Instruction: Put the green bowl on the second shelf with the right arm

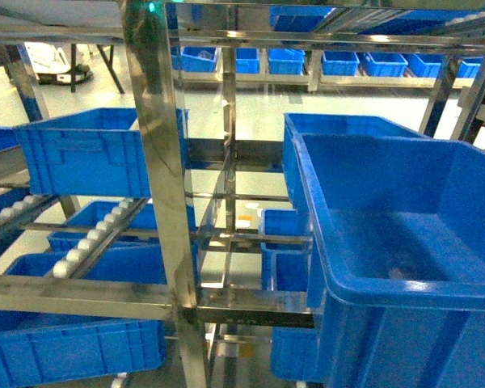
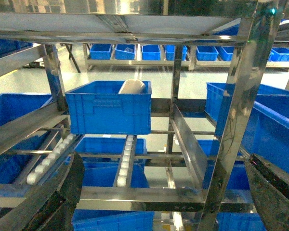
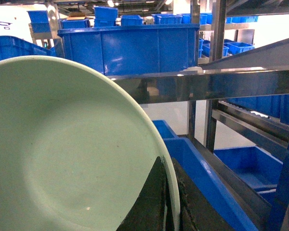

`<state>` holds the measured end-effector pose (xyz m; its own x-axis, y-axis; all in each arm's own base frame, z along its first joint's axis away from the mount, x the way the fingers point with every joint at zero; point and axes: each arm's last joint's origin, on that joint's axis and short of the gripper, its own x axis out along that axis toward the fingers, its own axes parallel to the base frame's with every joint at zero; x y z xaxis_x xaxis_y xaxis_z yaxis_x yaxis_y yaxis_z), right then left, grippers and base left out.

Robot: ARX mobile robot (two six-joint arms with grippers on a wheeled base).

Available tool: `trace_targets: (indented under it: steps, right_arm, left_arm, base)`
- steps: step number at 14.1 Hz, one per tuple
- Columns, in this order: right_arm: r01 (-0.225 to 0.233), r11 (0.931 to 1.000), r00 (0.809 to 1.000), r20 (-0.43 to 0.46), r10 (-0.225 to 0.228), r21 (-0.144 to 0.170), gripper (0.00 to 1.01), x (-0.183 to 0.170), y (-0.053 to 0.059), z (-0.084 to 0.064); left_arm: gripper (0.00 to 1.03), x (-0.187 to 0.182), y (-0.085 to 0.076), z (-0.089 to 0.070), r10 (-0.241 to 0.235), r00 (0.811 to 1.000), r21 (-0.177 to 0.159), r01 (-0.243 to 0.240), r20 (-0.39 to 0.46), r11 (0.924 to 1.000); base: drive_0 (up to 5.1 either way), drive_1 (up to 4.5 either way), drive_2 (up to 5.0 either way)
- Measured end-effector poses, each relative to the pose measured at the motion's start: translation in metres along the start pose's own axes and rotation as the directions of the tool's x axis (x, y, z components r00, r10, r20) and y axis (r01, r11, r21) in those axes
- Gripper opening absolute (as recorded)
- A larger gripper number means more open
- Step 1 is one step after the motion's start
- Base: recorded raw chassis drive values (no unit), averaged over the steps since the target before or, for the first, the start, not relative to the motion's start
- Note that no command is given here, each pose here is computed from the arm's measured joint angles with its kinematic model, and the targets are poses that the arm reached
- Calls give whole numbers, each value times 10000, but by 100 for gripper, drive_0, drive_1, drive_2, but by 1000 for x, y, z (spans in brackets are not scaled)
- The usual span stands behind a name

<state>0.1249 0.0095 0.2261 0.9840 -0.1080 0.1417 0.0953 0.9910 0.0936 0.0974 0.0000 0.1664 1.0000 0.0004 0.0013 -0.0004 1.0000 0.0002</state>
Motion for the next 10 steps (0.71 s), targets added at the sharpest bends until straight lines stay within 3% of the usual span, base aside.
trace_targets:
  steps: [2, 10]
  right_arm:
    - [0, 10000, 10000, 0, 0, 0, 2, 0, 0, 0]
    - [-73, 10000, 10000, -9, 73, -9, 2, 1, 0, 0]
  left_arm:
    - [98, 0, 0, 0, 0, 10000, 0, 0, 4, 10000]
    - [98, 0, 0, 0, 0, 10000, 4, 0, 4, 10000]
  base:
    - [0, 405, -404]
    - [0, 0, 0]
